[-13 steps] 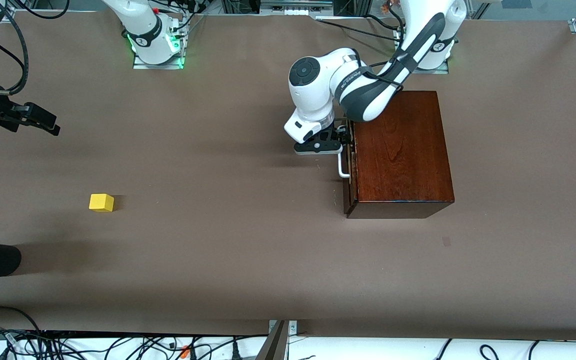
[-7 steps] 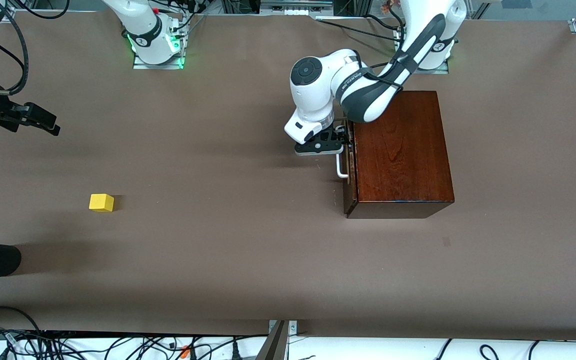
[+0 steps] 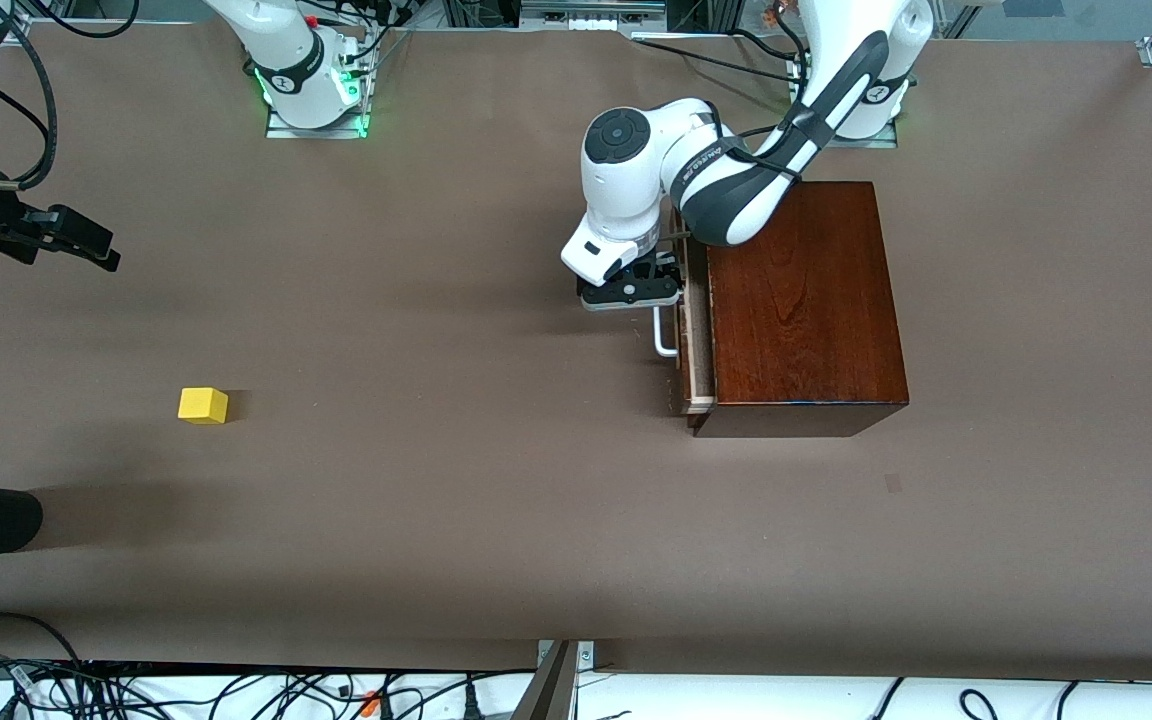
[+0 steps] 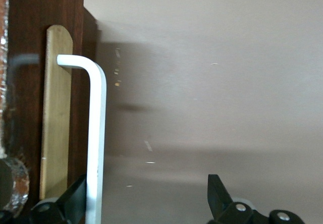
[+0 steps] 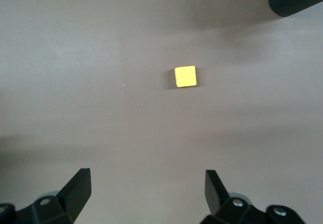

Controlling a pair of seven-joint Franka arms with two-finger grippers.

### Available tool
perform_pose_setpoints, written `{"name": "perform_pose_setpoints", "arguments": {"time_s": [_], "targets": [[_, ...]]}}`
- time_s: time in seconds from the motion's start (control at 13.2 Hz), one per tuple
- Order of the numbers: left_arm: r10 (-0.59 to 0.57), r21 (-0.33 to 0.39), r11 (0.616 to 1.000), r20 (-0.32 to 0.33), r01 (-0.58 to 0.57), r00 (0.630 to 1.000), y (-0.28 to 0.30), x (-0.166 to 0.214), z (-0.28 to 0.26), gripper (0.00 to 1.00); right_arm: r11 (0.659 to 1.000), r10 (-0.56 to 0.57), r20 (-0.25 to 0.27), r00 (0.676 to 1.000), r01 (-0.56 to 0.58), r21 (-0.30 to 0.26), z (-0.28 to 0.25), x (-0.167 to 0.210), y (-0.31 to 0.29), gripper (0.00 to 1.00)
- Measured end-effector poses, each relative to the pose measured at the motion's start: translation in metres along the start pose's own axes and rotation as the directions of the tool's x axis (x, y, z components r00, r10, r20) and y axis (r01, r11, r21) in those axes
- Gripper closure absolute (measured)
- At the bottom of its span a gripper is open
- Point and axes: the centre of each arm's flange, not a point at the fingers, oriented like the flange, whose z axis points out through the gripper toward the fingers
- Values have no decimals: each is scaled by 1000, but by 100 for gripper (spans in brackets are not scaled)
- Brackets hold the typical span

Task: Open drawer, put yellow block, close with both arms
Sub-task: 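Pull the drawer open by its handle with the left gripper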

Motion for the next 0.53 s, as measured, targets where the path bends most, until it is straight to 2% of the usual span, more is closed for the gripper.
{"name": "perform_pose_setpoints", "arguments": {"time_s": [0.23,0.53], "targets": [[-27,-57,998,16,28,1000,8,1,-4,0,1000,0,0,1000,0,0,0,0,0,0],[-51,-83,995,29,54,998,14,4,-7,0,1000,0,0,1000,0,0,0,0,0,0]]}}
